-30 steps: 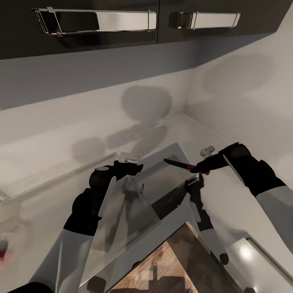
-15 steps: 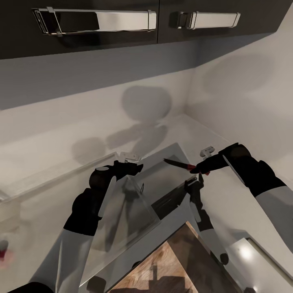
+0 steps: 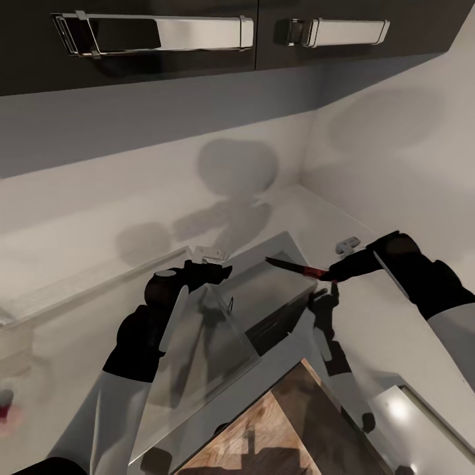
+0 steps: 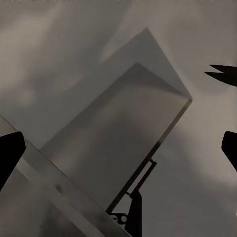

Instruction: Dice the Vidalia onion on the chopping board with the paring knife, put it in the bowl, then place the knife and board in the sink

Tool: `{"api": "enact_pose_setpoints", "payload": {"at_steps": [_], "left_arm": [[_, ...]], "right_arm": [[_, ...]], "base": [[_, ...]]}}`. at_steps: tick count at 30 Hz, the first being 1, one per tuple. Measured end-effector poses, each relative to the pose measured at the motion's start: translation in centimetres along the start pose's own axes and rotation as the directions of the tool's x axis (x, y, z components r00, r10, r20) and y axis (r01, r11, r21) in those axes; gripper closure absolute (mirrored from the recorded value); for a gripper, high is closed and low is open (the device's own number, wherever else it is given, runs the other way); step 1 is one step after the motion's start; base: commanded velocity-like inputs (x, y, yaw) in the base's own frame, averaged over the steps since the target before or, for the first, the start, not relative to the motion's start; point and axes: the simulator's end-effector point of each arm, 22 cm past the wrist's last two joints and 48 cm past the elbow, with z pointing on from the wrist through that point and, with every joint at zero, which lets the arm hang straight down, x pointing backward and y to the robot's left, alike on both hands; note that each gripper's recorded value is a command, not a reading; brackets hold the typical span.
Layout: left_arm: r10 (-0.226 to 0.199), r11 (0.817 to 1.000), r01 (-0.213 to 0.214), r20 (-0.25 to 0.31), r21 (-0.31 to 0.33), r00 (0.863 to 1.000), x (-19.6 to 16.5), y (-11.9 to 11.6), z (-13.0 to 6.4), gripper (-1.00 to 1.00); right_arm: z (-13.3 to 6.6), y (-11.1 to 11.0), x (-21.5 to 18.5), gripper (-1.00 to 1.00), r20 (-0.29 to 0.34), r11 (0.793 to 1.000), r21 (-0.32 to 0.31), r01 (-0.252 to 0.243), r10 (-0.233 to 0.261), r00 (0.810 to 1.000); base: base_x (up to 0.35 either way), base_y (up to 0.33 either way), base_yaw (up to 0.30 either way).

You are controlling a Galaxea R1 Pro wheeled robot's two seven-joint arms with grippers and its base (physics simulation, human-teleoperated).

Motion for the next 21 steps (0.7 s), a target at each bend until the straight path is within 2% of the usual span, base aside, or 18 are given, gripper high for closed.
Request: {"api": "enact_pose_setpoints", "payload": {"at_steps": [21], "left_arm": [[-0.003,1.0,0.003,-0.009,0.001,1.0,0.54,0.09,0.38,-1.0]], "right_arm": [[0.33,-0.13,0.09,-1.0,0.0,1.0,-0.001,0.0,0.0,1.0]], "base": [[0.0,0.0,0.0]]}}
